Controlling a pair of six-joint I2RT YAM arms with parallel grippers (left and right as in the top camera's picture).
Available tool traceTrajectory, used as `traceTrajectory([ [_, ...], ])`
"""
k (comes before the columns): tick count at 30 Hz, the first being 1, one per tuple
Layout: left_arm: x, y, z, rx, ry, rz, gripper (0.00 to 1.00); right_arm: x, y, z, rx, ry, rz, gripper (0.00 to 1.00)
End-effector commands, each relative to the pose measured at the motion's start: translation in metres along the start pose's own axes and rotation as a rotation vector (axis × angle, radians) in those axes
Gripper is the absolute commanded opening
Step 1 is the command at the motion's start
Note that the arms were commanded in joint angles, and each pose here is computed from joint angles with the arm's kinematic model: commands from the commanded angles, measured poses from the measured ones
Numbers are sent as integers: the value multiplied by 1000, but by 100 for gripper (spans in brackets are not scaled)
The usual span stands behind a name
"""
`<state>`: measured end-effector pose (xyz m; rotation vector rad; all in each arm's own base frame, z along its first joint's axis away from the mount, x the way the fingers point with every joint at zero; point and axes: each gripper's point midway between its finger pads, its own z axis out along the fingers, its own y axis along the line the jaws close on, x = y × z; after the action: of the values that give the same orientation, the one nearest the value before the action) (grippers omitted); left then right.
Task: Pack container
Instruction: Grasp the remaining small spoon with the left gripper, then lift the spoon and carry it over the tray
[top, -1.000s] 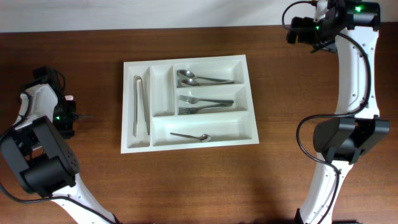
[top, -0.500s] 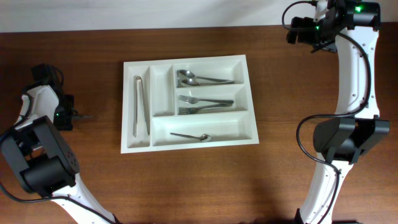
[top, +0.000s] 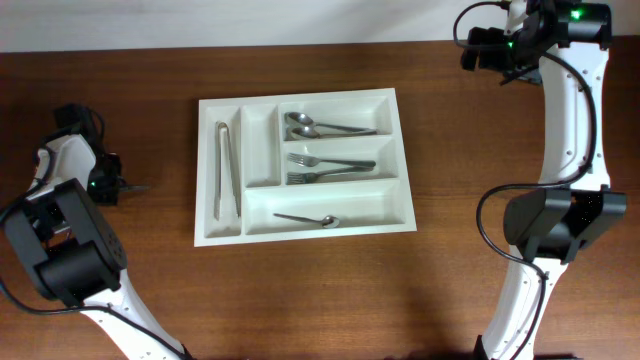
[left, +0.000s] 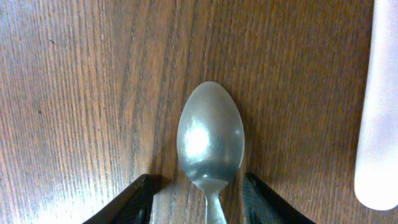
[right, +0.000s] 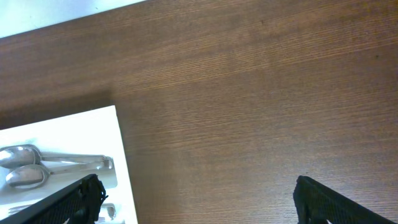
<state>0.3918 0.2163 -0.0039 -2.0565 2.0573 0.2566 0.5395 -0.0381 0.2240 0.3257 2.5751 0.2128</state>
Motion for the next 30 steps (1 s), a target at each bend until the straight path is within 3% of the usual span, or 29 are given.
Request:
traceTrajectory([
  [1,56,28,57,-105,209,21,47,1,-2,3,7,7,7,99],
  [11,67,28,55,-97,268,19,47,1,-2,3,7,7,7,99],
  [17,80,22,51,-55,350,54,21,1,-2,3,7,7,7,99],
  [23,84,20,50,-46,371,52,13,1,-2,3,7,7,7,99],
  [27,87,23,48,-52,391,52,2,1,-2,3,7,7,7,99],
  [30,92,20,46,-28,420,90,2,1,-2,3,7,7,7,99],
])
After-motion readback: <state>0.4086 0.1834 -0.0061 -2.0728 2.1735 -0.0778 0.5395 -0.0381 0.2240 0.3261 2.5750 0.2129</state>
